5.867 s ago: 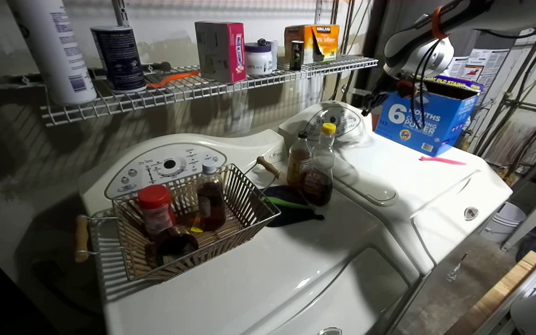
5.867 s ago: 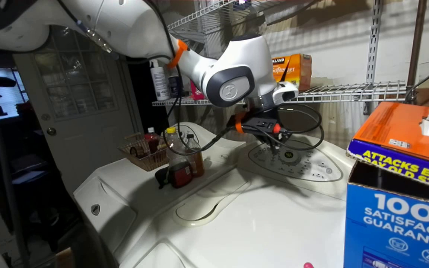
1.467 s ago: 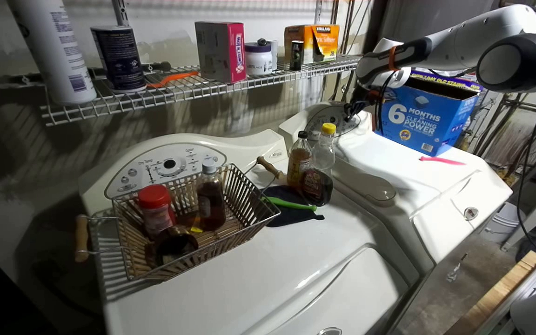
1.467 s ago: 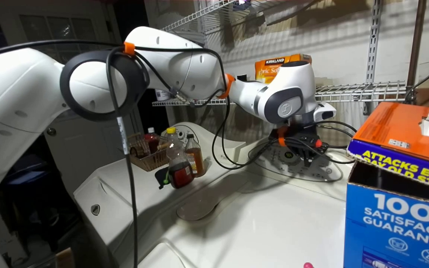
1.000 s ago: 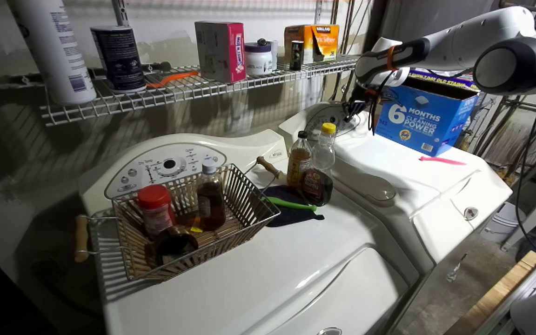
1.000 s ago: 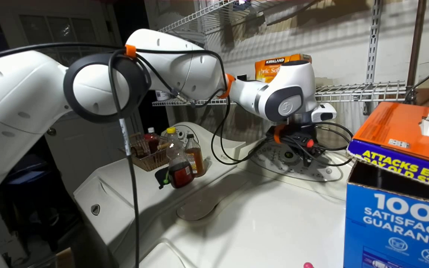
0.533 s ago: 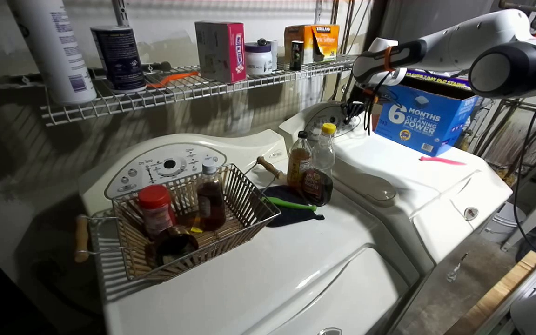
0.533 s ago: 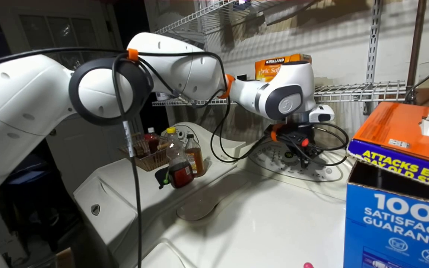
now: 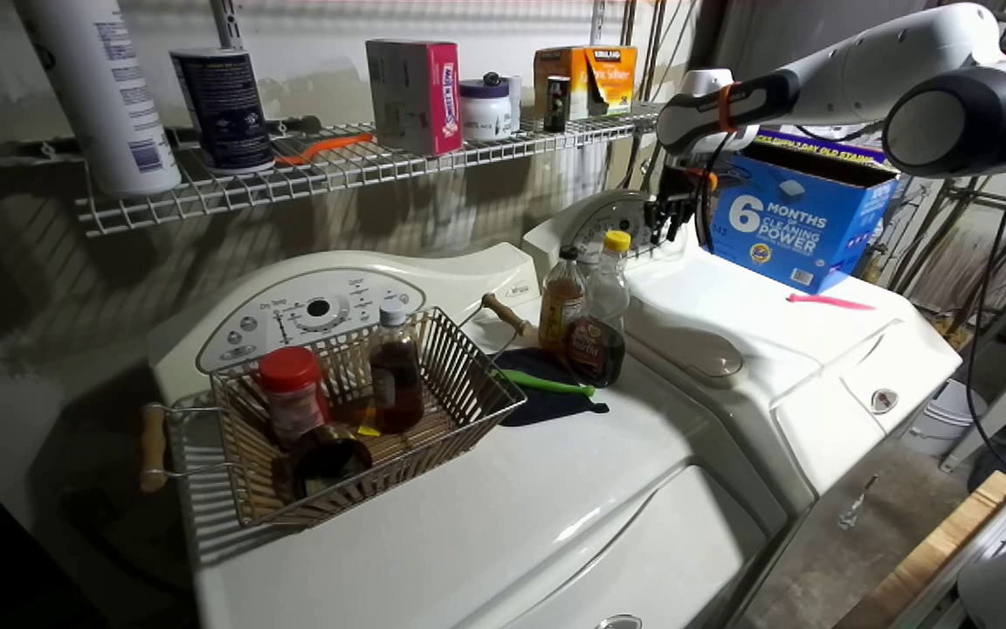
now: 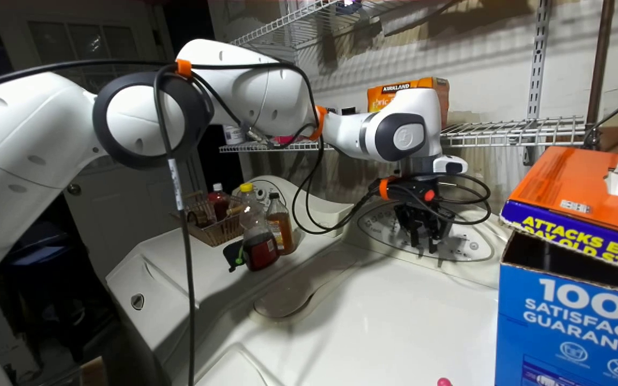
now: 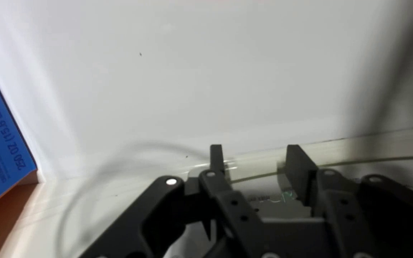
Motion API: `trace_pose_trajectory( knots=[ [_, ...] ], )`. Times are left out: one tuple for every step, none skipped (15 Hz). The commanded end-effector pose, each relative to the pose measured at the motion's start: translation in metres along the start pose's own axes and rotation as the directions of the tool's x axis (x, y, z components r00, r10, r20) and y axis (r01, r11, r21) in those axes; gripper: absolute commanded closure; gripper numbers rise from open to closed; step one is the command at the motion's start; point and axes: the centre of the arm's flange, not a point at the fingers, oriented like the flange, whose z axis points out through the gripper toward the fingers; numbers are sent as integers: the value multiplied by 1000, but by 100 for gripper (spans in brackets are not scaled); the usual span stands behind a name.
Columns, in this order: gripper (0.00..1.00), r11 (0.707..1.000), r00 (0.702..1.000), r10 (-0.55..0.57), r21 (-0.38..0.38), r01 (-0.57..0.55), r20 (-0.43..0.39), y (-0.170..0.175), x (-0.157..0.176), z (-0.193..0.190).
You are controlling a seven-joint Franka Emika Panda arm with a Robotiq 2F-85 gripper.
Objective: Press the button on the dishwasher
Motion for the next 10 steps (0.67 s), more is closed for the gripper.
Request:
trace_pose_trajectory(
  knots=[
    [20, 999, 993, -42, -11, 44, 108, -2, -42, -36],
    [12, 999, 991, -49, -2, 50, 121, -4, -47, -44],
    [6, 998, 991, -56, -3, 57, 120, -6, -53, -54],
    [0, 998, 991, -63, 4, 63, 118, -7, -57, -63],
    [0, 997, 991, -79, 15, 78, 113, -8, -62, -73],
    [0, 996, 991, -93, 11, 92, 97, -9, -67, -83],
    [0, 994, 991, -104, 30, 102, 87, -10, -71, -93],
    [0, 993, 990, -118, 27, 117, 77, -11, -76, -102],
    [0, 993, 990, -120, 26, 119, 71, -12, -80, -110],
    [0, 990, 989, -139, 29, 138, 43, -12, -86, -119]
  ],
)
